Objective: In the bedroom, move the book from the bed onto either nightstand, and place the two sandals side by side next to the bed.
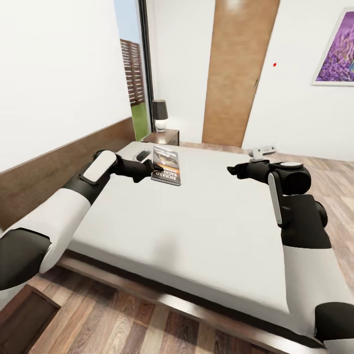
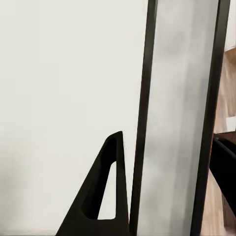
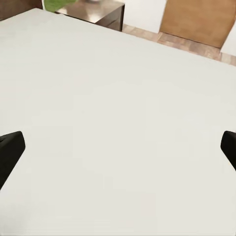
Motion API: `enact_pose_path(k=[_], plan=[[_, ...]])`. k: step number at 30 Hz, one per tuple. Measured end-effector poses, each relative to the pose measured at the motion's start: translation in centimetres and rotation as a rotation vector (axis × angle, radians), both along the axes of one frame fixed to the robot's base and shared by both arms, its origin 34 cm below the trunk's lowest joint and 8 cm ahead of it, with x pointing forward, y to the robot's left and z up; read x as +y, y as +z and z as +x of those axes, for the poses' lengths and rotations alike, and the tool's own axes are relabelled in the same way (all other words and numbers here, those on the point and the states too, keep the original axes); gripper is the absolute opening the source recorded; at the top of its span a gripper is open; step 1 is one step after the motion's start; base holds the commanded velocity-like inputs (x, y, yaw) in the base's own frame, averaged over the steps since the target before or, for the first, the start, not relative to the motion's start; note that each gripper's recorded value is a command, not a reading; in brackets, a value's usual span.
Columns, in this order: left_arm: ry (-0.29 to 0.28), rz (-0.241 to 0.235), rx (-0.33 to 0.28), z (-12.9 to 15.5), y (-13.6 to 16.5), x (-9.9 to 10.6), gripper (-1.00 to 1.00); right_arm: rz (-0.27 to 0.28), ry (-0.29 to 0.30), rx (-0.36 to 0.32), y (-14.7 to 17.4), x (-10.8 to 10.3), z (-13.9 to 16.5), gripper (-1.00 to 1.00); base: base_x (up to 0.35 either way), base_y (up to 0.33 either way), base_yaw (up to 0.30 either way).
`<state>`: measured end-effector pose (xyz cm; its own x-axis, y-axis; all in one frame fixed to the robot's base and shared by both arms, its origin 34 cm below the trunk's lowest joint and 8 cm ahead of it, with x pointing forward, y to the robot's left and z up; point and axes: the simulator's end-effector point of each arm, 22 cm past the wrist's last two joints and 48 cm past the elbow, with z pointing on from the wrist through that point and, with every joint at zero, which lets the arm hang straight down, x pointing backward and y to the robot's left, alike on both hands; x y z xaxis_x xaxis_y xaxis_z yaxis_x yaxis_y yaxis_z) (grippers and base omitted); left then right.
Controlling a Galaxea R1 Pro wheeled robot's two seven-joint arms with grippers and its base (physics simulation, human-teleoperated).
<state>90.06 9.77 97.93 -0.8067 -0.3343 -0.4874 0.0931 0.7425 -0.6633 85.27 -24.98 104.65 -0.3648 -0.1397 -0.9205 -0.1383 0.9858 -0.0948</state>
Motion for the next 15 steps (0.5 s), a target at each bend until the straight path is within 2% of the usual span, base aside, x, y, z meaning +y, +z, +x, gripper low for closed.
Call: enact_pose_path(k=[15], plan=[[-0.004,-0.001,-0.008,0.01,0.32,-0.16,-1.0,0.0,0.0,-0.002,0.06,-0.02,-0.01,1.0,0.0,0.0,0.27]])
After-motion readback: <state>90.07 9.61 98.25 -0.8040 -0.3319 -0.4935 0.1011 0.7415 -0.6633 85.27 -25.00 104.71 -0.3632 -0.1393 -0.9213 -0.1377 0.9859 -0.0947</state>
